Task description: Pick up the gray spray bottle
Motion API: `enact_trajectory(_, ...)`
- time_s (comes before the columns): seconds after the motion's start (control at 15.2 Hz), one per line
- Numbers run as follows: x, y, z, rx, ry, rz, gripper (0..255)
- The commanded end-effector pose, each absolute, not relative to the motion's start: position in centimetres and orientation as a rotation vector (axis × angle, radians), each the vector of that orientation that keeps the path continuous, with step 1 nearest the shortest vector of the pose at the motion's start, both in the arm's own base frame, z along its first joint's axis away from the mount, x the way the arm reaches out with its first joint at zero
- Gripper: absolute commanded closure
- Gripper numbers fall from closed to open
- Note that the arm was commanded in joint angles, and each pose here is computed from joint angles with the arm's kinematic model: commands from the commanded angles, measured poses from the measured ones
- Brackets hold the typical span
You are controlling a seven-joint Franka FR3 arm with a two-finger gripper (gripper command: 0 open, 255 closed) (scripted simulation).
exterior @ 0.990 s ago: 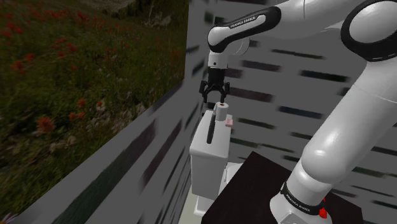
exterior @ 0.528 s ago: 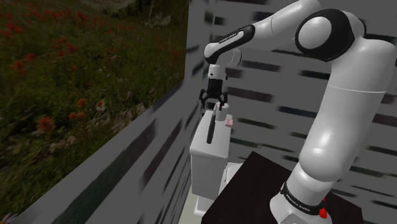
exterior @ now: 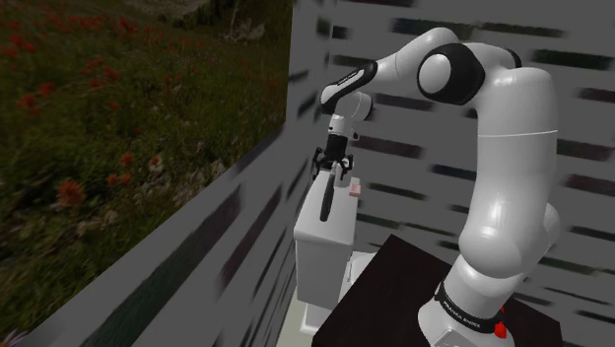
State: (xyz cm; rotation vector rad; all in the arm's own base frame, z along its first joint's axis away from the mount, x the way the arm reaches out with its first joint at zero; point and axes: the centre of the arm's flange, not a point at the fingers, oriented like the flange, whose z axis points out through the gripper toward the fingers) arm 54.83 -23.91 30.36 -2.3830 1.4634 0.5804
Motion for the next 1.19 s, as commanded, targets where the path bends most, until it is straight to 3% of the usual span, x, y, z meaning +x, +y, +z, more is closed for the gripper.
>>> enact_trajectory(0.0, 54.0, -24.2, 27.0, -2.348, 1.492, 0.653, 0)
enact_trajectory(0.53, 54.0, -24.2, 23.5, -2.348, 1.492, 0.653, 0)
enact_trajectory(0.59, 54.2, -23.5, 22.0, -2.35, 1.493, 0.653, 255)
enact_trajectory(1.12, 56.5, -24.5, 23.8, -2.349, 1.49, 0.652, 255)
